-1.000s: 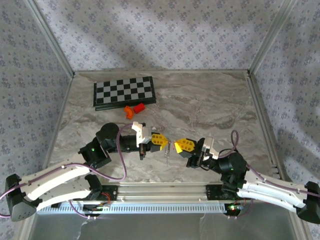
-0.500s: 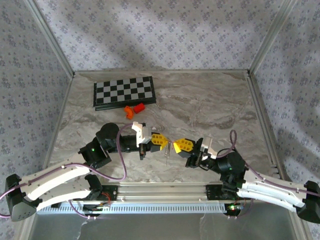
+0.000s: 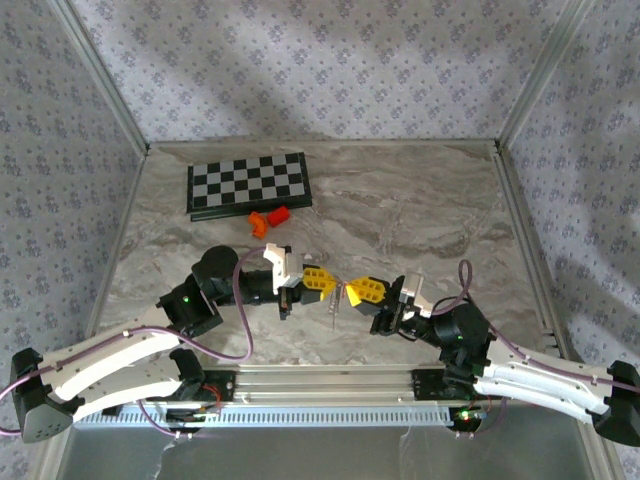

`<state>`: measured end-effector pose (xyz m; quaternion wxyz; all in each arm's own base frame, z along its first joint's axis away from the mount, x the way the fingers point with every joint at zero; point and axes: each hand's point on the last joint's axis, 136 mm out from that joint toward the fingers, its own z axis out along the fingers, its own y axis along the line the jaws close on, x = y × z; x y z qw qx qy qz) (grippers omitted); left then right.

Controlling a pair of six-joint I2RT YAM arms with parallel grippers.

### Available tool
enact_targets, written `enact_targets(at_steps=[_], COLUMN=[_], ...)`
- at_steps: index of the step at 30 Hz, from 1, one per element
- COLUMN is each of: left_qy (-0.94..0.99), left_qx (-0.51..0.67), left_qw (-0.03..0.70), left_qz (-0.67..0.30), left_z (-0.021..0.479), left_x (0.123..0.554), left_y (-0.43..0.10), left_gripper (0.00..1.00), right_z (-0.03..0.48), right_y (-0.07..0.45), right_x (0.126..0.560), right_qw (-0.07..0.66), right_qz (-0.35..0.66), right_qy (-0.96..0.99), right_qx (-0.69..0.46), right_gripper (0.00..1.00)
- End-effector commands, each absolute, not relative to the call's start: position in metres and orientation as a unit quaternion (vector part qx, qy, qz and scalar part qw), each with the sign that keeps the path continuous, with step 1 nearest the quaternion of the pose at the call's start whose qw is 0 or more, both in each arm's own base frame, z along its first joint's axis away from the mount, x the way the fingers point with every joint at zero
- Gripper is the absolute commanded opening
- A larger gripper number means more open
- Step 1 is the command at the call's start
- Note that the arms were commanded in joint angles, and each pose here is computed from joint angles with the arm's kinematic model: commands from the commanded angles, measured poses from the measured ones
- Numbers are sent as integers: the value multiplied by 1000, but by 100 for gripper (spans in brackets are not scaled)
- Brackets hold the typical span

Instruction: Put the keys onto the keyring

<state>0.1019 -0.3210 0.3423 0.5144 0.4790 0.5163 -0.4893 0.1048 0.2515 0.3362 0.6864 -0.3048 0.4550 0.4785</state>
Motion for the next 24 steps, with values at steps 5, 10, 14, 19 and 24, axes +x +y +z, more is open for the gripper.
enact_targets(at_steps=[5, 10, 14, 19, 24], left_qy=[486, 485, 484, 486, 487], left_qx=[478, 479, 478, 478, 478], left_qw=[535, 536, 536, 536, 538], left_qz=[-499, -499, -499, -499, -495], left_z=[358, 359, 360, 359, 360], left_x=[94, 94, 94, 94, 95], left_y=[-317, -317, -316, -315, -316], left_gripper=[0, 0, 0, 0, 0], right_z=[344, 345, 345, 343, 342], right_y=[245, 245, 245, 247, 248], right_x=[106, 106, 105, 105, 103], right_qw=[695, 696, 695, 692, 686], right_qz=[485, 485, 487, 487, 489], right_qy=[447, 447, 447, 449, 452], right_qx=[-284, -283, -283, -288, -293], right_gripper=[0, 0, 0, 0, 0])
